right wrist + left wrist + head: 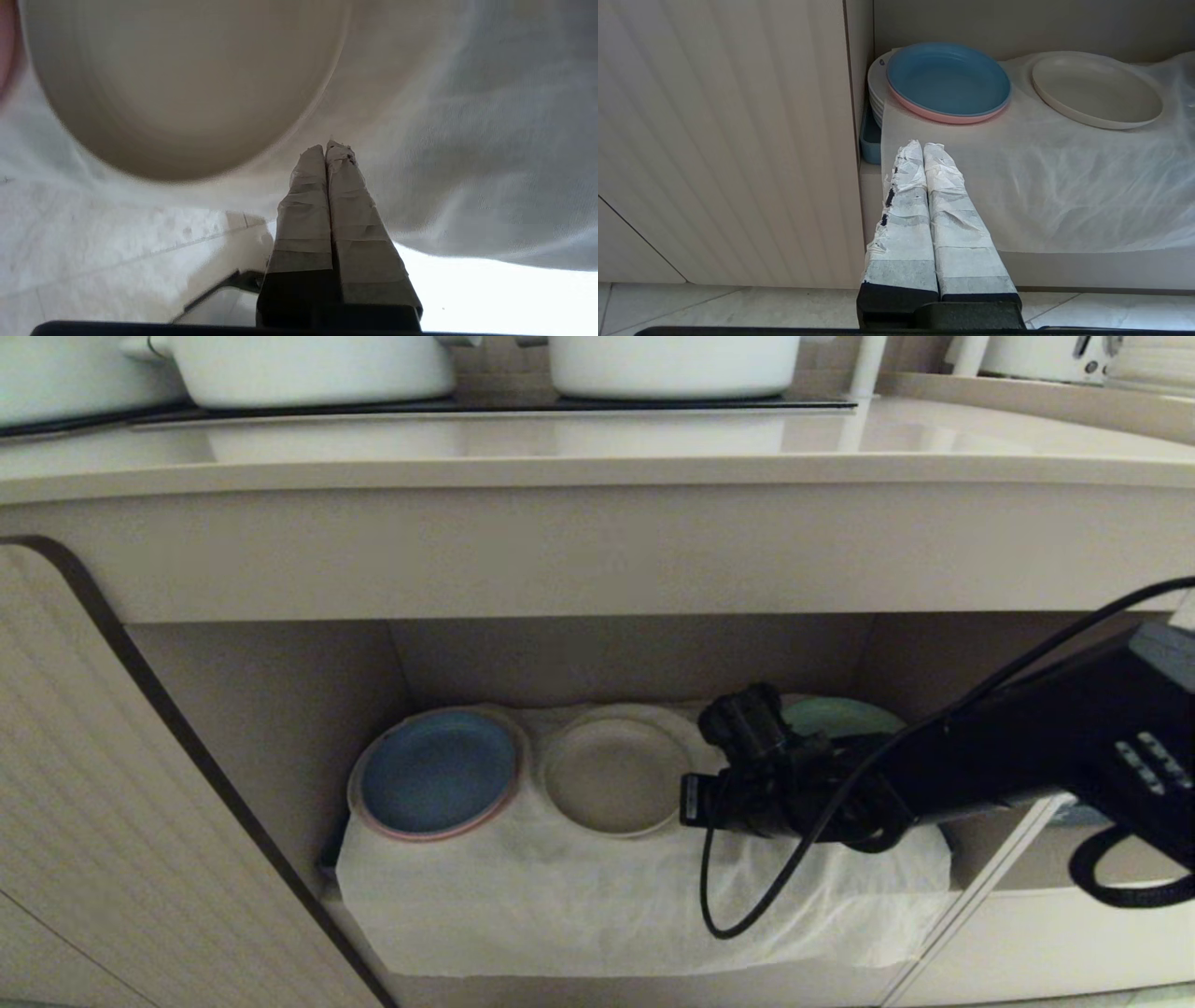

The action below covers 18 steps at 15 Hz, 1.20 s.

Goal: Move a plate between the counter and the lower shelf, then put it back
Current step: Pick up the plate in the cupboard

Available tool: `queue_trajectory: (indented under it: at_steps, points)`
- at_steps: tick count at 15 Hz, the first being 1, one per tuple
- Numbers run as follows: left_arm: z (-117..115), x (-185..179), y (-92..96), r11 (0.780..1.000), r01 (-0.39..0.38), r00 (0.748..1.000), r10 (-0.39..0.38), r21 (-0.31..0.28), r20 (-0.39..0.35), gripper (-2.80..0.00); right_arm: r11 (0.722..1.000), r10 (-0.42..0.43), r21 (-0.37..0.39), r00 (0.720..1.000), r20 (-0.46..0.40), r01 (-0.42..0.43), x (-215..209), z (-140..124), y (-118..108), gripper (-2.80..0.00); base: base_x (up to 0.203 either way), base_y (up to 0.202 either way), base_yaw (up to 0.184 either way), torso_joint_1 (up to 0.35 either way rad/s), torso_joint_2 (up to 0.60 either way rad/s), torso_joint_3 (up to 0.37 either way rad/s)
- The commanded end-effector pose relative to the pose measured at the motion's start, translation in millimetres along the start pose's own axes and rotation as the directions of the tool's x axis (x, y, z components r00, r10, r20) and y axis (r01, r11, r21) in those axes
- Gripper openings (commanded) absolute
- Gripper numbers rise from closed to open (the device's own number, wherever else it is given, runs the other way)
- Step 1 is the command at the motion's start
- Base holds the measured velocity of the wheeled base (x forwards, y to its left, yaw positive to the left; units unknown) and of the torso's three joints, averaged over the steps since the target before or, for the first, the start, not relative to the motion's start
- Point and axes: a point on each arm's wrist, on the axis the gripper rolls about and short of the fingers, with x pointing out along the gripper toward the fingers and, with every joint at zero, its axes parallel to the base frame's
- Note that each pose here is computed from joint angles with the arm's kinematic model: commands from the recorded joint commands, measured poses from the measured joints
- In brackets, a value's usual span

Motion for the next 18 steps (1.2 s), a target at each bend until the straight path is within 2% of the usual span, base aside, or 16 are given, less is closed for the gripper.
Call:
queue_trajectory:
  at_steps: [1, 9, 16, 17, 18]
  points:
    - [0, 0, 0.0, 1.000, 0.000, 1.000, 0.000, -0.001, 0.001, -2.80, 1.000, 0.000, 0.014, 1.000, 0.010, 0.000, 7, 3, 2, -2.80, 0.000, 0.000, 0.000, 0.000, 0.00, 0.000]
    - [0, 0, 0.0, 1.000, 0.000, 1.000, 0.000, -0.001, 0.001, -2.80, 0.998, -0.036, 0.056, 0.997, 0.075, 0.031, 31, 26, -3, -2.80, 0.000, 0.000, 0.000, 0.000, 0.00, 0.000]
    - [0, 0, 0.0, 1.000, 0.000, 1.000, 0.000, -0.001, 0.001, -2.80, 0.997, -0.046, 0.058, 0.997, 0.064, 0.042, 38, 23, -6, -2.80, 0.000, 0.000, 0.000, 0.000, 0.00, 0.000]
    - [0, 0, 0.0, 1.000, 0.000, 1.000, 0.000, -0.001, 0.001, -2.80, 0.997, -0.047, 0.056, 0.997, 0.061, 0.043, 38, 22, -5, 0.00, 0.000, 0.000, 0.000, 0.000, 0.00, 0.000]
    - [0, 0, 0.0, 1.000, 0.000, 1.000, 0.000, -0.001, 0.001, -2.80, 0.997, -0.050, 0.056, 0.997, 0.056, 0.047, 40, 21, -6, 0.00, 0.000, 0.000, 0.000, 0.000, 0.00, 0.000]
